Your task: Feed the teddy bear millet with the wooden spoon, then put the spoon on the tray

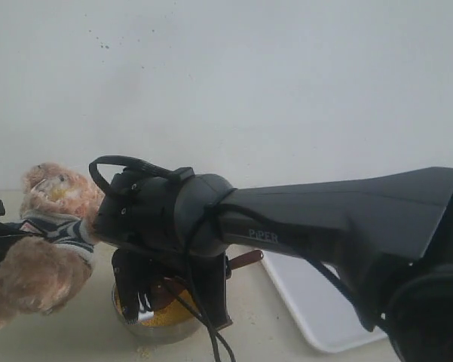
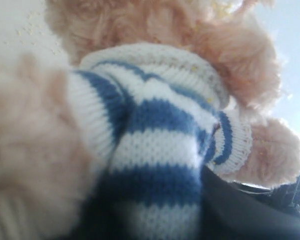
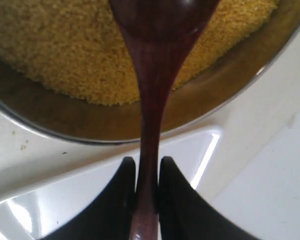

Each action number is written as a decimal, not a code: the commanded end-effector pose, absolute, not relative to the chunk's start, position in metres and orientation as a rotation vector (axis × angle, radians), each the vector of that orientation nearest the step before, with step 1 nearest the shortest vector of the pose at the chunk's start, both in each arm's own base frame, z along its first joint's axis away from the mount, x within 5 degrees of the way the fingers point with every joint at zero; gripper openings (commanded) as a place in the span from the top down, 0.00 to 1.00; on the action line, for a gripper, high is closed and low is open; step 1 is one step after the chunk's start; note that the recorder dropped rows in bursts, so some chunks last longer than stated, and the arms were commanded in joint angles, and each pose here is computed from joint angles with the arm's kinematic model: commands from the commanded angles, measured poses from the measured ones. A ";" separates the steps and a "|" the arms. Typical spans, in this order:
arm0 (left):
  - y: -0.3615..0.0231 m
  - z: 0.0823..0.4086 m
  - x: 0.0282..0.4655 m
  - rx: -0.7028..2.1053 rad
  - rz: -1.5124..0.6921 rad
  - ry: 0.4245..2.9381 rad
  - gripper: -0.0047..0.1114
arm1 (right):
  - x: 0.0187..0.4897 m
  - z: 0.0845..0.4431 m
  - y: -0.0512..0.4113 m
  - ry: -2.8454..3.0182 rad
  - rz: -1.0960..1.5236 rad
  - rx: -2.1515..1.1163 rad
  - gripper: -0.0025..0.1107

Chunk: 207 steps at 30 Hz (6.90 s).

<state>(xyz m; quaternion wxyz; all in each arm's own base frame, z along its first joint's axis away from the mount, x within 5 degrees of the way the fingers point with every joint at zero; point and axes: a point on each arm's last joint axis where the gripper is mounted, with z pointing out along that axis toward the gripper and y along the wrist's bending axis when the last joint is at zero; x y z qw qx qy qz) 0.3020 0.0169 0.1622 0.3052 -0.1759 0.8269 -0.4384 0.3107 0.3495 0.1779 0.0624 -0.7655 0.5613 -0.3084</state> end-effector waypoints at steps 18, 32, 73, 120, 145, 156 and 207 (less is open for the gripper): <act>0.025 0.156 0.304 -0.416 -0.985 2.220 0.93 | 0.300 0.172 0.350 1.760 -0.747 -2.419 0.98; 0.024 0.157 0.304 -0.401 -0.988 2.216 0.93 | 0.318 0.170 0.332 1.850 -0.684 -2.402 0.98; 0.012 0.152 0.280 -0.349 -1.125 2.412 0.93 | 0.325 0.253 0.295 1.950 -0.332 -2.178 0.98; -0.023 0.165 0.189 -0.253 -1.290 2.457 0.93 | 0.259 0.273 0.362 1.903 -0.415 -1.867 0.98; -0.022 0.166 0.190 -0.272 -1.289 2.436 0.93 | 0.232 0.236 0.374 1.771 -0.711 -1.751 0.98; -0.022 0.166 0.191 -0.256 -1.281 2.431 0.93 | 0.232 0.239 0.375 1.798 -0.702 -1.642 0.98; 0.017 0.186 0.244 -0.583 -0.856 2.180 0.93 | 0.250 0.330 0.275 2.179 -0.332 -1.593 0.98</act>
